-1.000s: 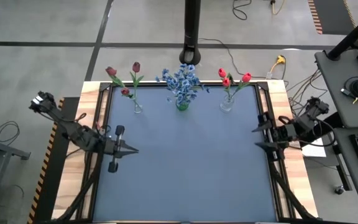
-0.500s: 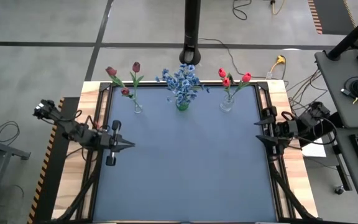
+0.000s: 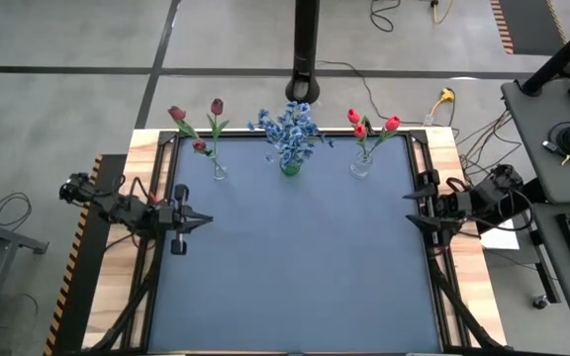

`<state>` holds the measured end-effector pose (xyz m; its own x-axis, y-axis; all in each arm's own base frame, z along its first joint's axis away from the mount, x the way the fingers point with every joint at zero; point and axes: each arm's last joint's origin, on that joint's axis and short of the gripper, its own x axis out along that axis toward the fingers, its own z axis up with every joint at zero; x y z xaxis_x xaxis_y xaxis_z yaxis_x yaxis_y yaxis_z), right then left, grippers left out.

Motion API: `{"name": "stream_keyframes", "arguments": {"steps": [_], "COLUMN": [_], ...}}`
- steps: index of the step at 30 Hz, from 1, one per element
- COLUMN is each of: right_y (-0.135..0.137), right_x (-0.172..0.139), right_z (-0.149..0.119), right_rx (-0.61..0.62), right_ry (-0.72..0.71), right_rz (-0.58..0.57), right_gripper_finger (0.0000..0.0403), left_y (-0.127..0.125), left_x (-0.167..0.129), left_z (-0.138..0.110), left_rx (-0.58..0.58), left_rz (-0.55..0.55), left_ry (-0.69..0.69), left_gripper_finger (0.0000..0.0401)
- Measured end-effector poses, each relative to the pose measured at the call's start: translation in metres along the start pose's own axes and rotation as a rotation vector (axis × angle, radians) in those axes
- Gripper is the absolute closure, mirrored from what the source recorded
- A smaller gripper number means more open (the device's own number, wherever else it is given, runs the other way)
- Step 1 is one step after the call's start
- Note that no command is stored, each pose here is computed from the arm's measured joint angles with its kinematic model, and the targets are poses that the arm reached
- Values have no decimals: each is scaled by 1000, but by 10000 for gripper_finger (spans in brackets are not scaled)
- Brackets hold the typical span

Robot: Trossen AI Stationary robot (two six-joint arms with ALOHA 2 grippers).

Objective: Sort flowers into vase by color
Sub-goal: Return to Home Position

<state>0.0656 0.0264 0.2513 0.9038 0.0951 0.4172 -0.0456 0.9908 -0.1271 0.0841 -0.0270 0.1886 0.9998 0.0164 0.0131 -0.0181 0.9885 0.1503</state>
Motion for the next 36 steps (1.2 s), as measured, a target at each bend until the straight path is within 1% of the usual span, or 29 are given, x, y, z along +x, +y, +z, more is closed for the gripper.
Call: {"name": "stream_keyframes", "arguments": {"steps": [8,19,22,36], "right_y": [4,13,13,13], "right_x": [-1,-5,-5,-5], "right_z": [-13,-50,-52,-51], "right_rx": [26,46,56,36], "right_ry": [55,71,93,83], "right_rz": [14,-20,-18,-19], "right_gripper_finger": [193,193,193,193], "left_y": [0,-2,-2,-2], "left_x": [1,2,2,2], "left_z": [-8,-13,-13,-13], "left_rx": [-20,-38,-39,-38], "left_rz": [-7,-10,-9,-7], "left_ry": [56,65,64,64], "left_gripper_finger": [401,401,401,401]}}
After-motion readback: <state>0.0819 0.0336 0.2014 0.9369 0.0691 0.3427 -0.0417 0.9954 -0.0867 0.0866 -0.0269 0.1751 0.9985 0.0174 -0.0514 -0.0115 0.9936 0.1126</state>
